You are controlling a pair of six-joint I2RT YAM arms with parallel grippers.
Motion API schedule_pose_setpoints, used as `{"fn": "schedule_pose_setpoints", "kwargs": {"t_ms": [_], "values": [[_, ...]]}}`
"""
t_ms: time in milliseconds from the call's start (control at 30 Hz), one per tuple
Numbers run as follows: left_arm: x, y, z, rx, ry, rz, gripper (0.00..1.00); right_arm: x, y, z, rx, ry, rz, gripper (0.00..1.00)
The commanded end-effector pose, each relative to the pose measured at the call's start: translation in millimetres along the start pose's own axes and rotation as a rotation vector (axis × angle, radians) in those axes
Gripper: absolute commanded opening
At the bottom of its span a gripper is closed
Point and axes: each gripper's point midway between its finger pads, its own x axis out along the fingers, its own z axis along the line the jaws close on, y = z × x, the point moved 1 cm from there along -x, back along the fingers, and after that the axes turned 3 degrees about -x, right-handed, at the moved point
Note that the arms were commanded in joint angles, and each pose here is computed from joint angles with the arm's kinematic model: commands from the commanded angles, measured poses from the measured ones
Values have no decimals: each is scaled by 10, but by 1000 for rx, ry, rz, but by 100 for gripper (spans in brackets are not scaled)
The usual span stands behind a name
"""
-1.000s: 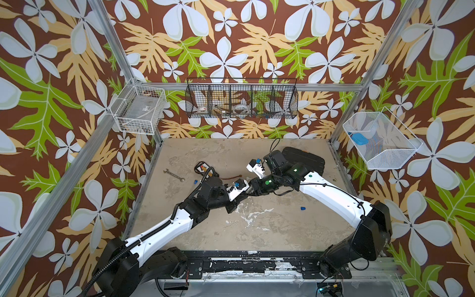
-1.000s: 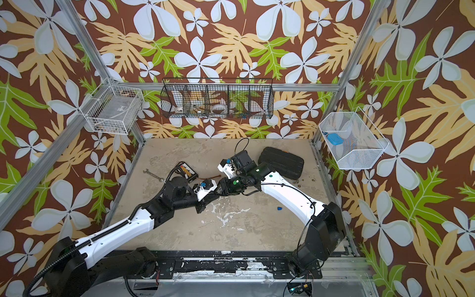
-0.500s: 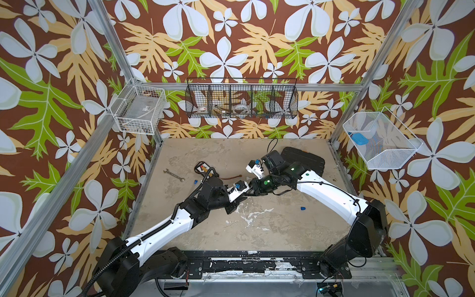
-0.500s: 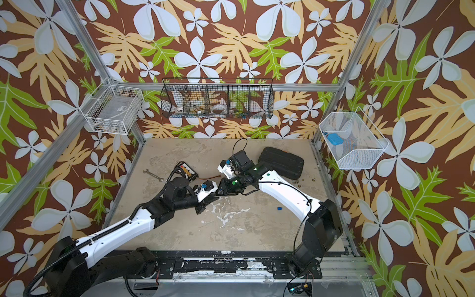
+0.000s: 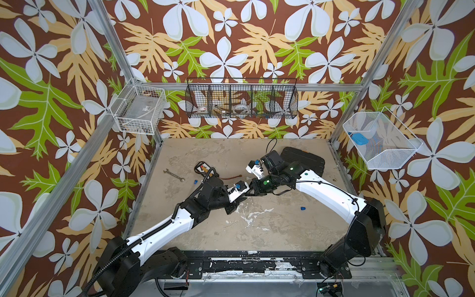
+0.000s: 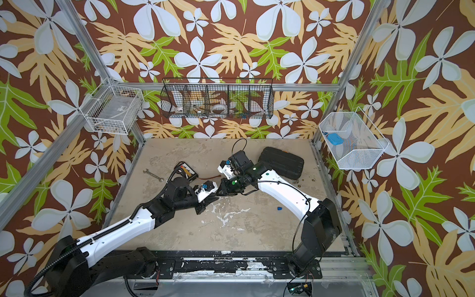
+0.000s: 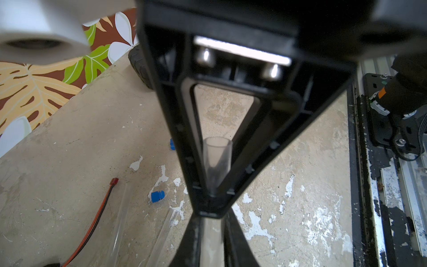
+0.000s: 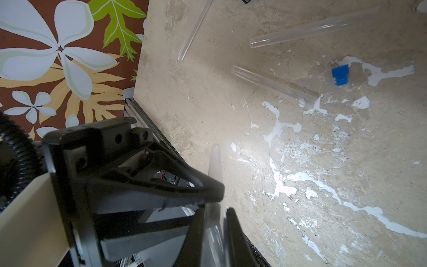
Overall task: Insert stoppers into test tubes
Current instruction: Pick up the test tube at the center of the board.
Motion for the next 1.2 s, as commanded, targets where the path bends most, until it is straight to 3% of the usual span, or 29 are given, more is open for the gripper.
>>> {"fn": "schedule_pose_setpoints", "kwargs": {"t_ms": [0,100,167,400,700,1167], "values": [[-4,-56,23,7,-11,-15,3,-12,15,-8,0,10,6,12],[5,-14,56,3,-31,2,22,-22,14,10,3,1,3,12],[7,52,84,10,-52,26,30,-35,10,39,4,-14,-1,12],[-26,291,107,33,-96,82,39,-110,36,89,9,-57,-3,12],[-31,365,77,30,-89,93,34,-119,75,152,14,-103,8,12],[-38,301,92,39,-93,80,5,-99,79,133,20,-101,7,14]]}}
